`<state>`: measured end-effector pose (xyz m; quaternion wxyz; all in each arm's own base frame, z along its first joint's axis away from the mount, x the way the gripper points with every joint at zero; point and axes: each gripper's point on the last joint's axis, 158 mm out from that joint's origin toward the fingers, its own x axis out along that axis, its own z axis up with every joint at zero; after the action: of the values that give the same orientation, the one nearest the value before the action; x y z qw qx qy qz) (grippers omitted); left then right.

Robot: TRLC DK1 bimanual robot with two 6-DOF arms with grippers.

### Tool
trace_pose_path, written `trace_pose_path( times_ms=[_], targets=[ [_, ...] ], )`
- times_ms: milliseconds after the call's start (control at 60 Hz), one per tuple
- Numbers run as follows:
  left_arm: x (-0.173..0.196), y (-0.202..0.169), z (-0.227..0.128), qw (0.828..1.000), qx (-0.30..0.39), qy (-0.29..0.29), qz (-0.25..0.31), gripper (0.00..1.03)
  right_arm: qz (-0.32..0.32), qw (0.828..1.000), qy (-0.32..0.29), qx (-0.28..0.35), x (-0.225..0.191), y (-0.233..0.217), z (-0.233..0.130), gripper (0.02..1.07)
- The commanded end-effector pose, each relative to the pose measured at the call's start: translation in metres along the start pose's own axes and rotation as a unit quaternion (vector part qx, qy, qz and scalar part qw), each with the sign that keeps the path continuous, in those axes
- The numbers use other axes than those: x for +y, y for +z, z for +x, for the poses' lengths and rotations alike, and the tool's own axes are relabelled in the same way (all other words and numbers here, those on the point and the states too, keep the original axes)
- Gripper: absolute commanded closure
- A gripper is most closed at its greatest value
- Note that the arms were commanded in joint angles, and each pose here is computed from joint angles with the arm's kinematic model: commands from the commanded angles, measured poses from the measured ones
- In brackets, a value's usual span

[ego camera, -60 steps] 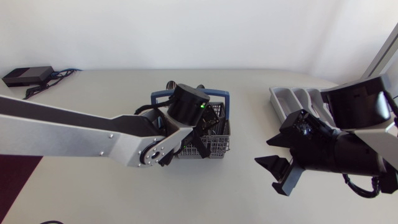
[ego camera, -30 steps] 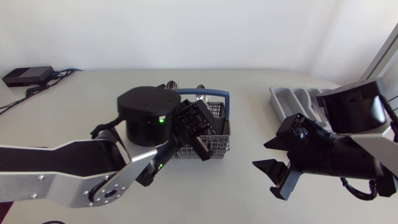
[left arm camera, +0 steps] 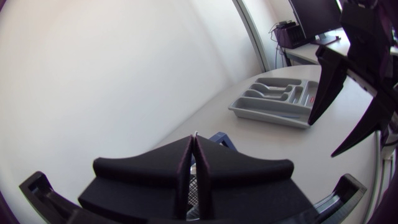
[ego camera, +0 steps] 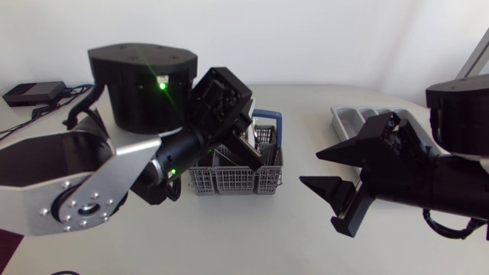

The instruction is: Sort the cutlery from the basket into the organizer compartments.

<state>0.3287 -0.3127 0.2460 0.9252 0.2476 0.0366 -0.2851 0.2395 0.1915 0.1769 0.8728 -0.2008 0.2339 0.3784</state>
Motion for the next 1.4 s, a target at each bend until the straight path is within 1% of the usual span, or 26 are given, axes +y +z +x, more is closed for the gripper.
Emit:
trace_pose_path(
  times_ms=[0, 117, 400, 533, 650, 750, 883, 1033, 1100, 1250, 1350, 1383],
  targets=[
    [0.008, 0.033, -0.005, 0.998, -0.026, -0.010, -0.063, 1.00, 0.016, 0.999, 0.004, -0.029, 0.001, 0.020, -0.004, 0.35],
    [0.000, 0.036, 0.003, 0.994, -0.010, -0.042, -0.097, 1.00, 0.026, 0.999, 0.007, -0.040, 0.000, 0.031, 0.001, 0.35],
    [-0.021, 0.038, 0.015, 0.987, 0.017, -0.091, -0.132, 1.00, 0.055, 0.997, 0.019, -0.048, -0.006, 0.057, 0.018, 0.36],
    [-0.024, 0.036, 0.018, 0.983, 0.028, -0.105, -0.149, 1.00, 0.067, 0.997, 0.008, -0.043, -0.019, 0.064, 0.027, 0.36],
    [-0.024, 0.035, 0.017, 0.982, 0.032, -0.108, -0.153, 1.00, 0.074, 0.997, -0.002, -0.038, -0.030, 0.064, 0.036, 0.37],
    [-0.026, 0.034, 0.018, 0.981, 0.034, -0.111, -0.154, 1.00, 0.079, 0.996, -0.004, -0.032, -0.034, 0.063, 0.045, 0.45],
    [-0.027, 0.036, 0.018, 0.980, 0.033, -0.116, -0.161, 1.00, 0.084, 0.996, -0.005, -0.030, -0.037, 0.066, 0.052, 0.46],
    [-0.029, 0.032, 0.019, 0.979, 0.038, -0.118, -0.161, 1.00, 0.086, 0.996, -0.014, -0.027, -0.042, 0.068, 0.057, 0.57],
    [-0.030, 0.031, 0.019, 0.979, 0.039, -0.118, -0.161, 1.00, 0.086, 0.996, -0.014, -0.027, -0.043, 0.069, 0.058, 0.58],
    [-0.029, 0.025, 0.022, 0.979, 0.046, -0.116, -0.164, 1.00, 0.085, 0.996, -0.012, -0.025, -0.040, 0.068, 0.059, 0.80],
    [-0.028, 0.023, 0.022, 0.979, 0.047, -0.115, -0.163, 1.00, 0.082, 0.996, -0.011, -0.024, -0.039, 0.067, 0.059, 0.93],
    [-0.029, 0.022, 0.022, 0.979, 0.049, -0.116, -0.163, 1.00, 0.081, 0.996, -0.009, -0.023, -0.038, 0.066, 0.059, 0.96]
  ],
)
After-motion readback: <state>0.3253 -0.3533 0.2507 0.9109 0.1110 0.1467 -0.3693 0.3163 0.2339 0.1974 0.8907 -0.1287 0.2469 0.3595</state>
